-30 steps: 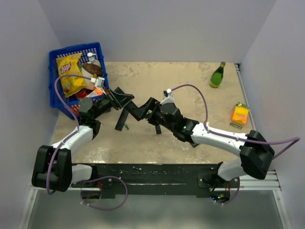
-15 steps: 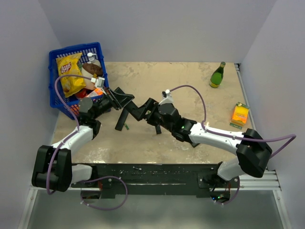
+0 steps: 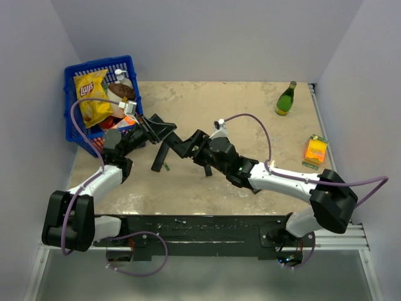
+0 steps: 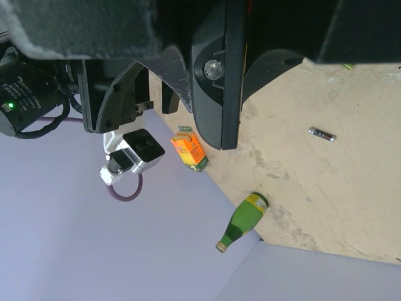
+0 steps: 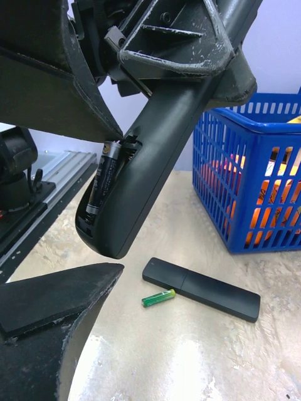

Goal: Load the batteries into the remote control

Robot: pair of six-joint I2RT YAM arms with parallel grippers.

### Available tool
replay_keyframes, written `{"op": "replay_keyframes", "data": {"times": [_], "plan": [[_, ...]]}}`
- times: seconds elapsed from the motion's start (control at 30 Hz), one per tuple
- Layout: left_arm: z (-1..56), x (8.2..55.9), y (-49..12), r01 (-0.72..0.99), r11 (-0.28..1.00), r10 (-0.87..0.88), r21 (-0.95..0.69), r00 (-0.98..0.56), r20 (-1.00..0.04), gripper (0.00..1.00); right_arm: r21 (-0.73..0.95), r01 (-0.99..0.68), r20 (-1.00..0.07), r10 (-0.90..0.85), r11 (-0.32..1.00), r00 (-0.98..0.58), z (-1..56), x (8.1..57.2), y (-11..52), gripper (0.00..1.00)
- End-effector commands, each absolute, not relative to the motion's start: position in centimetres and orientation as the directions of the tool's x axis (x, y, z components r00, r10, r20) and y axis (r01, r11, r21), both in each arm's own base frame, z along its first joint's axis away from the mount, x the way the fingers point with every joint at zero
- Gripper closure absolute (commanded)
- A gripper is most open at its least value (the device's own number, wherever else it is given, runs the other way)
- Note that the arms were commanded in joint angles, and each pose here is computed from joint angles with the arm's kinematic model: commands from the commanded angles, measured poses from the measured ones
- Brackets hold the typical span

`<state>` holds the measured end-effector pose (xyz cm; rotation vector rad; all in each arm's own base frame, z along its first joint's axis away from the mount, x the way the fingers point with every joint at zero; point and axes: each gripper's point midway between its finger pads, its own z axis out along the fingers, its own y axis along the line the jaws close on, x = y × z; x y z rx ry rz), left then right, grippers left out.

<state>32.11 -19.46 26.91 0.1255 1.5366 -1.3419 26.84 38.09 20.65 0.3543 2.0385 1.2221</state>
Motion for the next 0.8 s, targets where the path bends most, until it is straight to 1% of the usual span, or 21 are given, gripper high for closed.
{"op": "replay_keyframes", "data": {"times": [0.0,0.2,0.43,0.77], "plan": [[29.2,31.5,-19.6,0.718,0.334,-0.536,-0.61,-0.388,-0.75,1.0,0.871,-0.119,-0.42,0.594,0.477,-0.686,21.3,26.8,37.8,0.22],[29.5,31.2,-19.5,0.731,0.317,-0.547,-0.605,-0.38,-0.746,1.0,0.881,-0.107,-0.402,0.608,0.462,-0.685,20.9,26.6,37.3,0.23],[30.1,30.6,-19.3,0.746,0.265,-0.579,-0.611,-0.384,-0.72,1.0,0.887,-0.086,-0.38,0.613,0.453,-0.693,19.8,26.2,37.1,0.23],[31.1,29.8,-19.3,0.783,0.253,-0.578,-0.568,-0.349,-0.738,1.0,0.877,-0.068,-0.368,0.574,0.476,-0.732,17.7,25.9,37.9,0.23]]}}
